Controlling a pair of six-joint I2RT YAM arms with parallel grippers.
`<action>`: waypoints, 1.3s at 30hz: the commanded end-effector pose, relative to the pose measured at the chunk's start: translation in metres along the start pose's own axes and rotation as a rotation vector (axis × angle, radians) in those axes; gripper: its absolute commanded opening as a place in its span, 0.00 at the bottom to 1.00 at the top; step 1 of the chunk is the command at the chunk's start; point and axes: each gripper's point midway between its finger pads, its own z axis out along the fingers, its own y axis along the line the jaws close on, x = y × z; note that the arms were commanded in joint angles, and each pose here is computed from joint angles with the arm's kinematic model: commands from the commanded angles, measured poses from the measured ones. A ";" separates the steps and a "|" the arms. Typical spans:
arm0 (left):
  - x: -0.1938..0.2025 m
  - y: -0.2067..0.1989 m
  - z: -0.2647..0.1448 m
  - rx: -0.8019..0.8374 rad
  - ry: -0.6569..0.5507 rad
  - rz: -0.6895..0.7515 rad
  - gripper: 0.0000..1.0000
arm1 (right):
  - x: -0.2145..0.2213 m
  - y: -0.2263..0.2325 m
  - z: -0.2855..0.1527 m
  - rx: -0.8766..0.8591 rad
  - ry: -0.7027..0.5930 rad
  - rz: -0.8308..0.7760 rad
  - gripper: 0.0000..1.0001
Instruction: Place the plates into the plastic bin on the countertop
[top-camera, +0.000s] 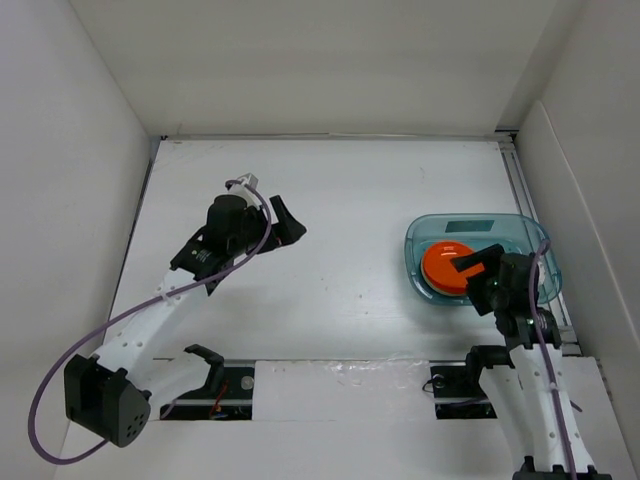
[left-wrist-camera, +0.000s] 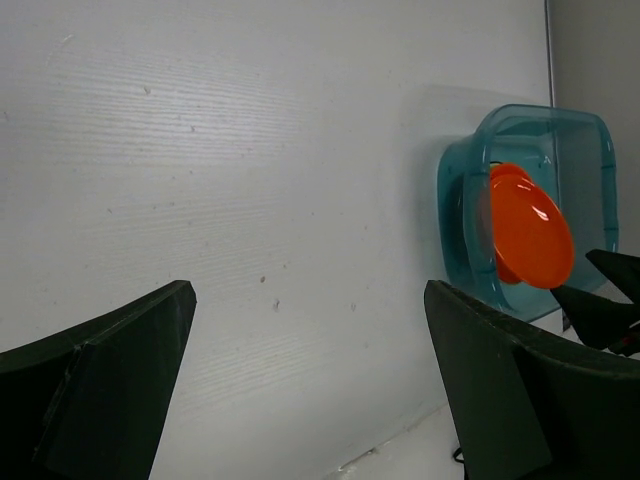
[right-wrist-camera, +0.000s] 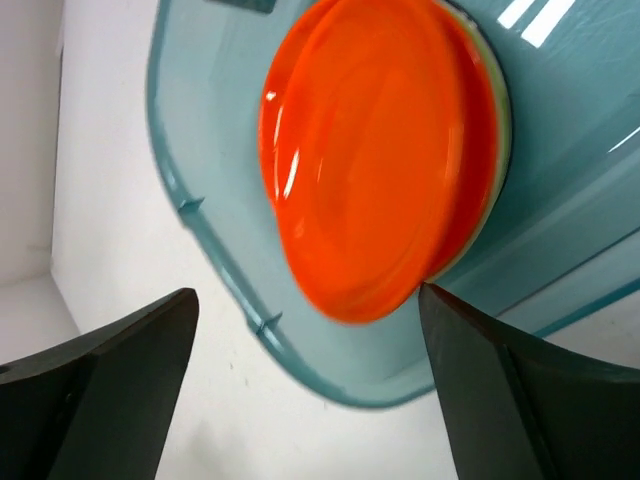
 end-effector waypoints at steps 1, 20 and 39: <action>-0.007 -0.008 -0.016 0.025 -0.026 0.024 1.00 | -0.014 0.041 -0.038 -0.144 -0.019 -0.017 0.99; -0.056 0.005 -0.117 -0.174 -0.261 0.103 1.00 | -0.045 0.107 -0.200 -0.410 -0.111 -0.441 1.00; -0.014 0.046 -0.246 -0.116 -0.568 -0.088 1.00 | -0.038 0.081 -0.312 -0.621 -0.145 -0.509 1.00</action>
